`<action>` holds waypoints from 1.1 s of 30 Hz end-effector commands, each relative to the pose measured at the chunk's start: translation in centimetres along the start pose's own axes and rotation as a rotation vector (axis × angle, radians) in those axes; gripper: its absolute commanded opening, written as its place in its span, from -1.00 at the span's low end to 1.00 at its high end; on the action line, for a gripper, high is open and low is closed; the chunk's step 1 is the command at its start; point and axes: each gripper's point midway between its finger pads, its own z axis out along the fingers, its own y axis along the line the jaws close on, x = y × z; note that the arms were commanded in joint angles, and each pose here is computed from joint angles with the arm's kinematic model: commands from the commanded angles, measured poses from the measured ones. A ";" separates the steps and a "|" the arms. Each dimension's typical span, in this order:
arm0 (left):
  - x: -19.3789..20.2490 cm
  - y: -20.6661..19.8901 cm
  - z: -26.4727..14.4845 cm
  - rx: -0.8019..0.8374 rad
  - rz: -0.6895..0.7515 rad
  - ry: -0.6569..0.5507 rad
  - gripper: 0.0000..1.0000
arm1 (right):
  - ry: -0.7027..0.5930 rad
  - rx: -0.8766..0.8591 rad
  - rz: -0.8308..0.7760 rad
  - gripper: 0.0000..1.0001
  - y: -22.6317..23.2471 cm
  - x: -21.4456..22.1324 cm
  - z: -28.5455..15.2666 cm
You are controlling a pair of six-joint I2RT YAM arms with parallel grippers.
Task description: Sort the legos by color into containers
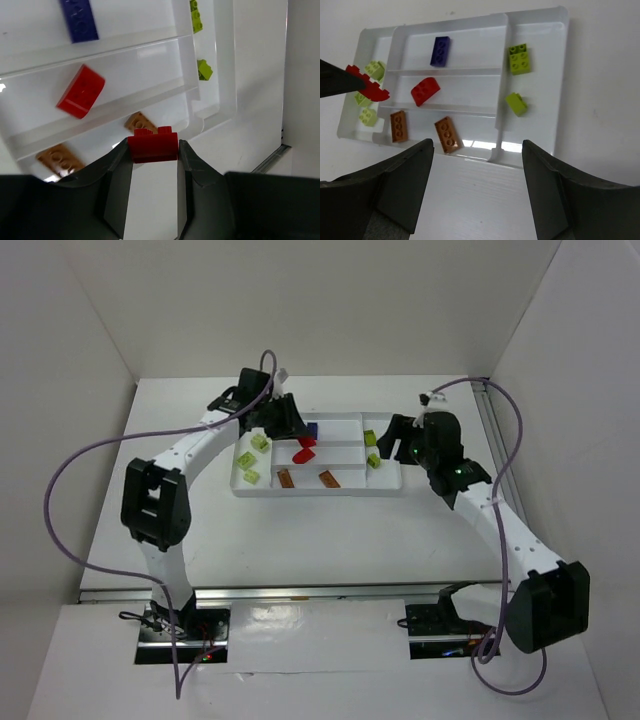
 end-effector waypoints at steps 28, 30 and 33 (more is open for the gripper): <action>1.5 -6.5 6.9 0.055 0.062 0.098 1.00 | 0.003 0.173 0.100 1.00 -5.8 -0.2 -3.4; 1.8 -6.6 5.1 0.012 0.106 0.087 1.00 | 0.015 0.226 0.125 1.00 -6.5 -0.1 -3.3; 0.5 -6.9 0.0 -0.070 0.168 -0.018 1.00 | -0.012 0.337 0.159 1.00 -8.4 -0.2 -3.7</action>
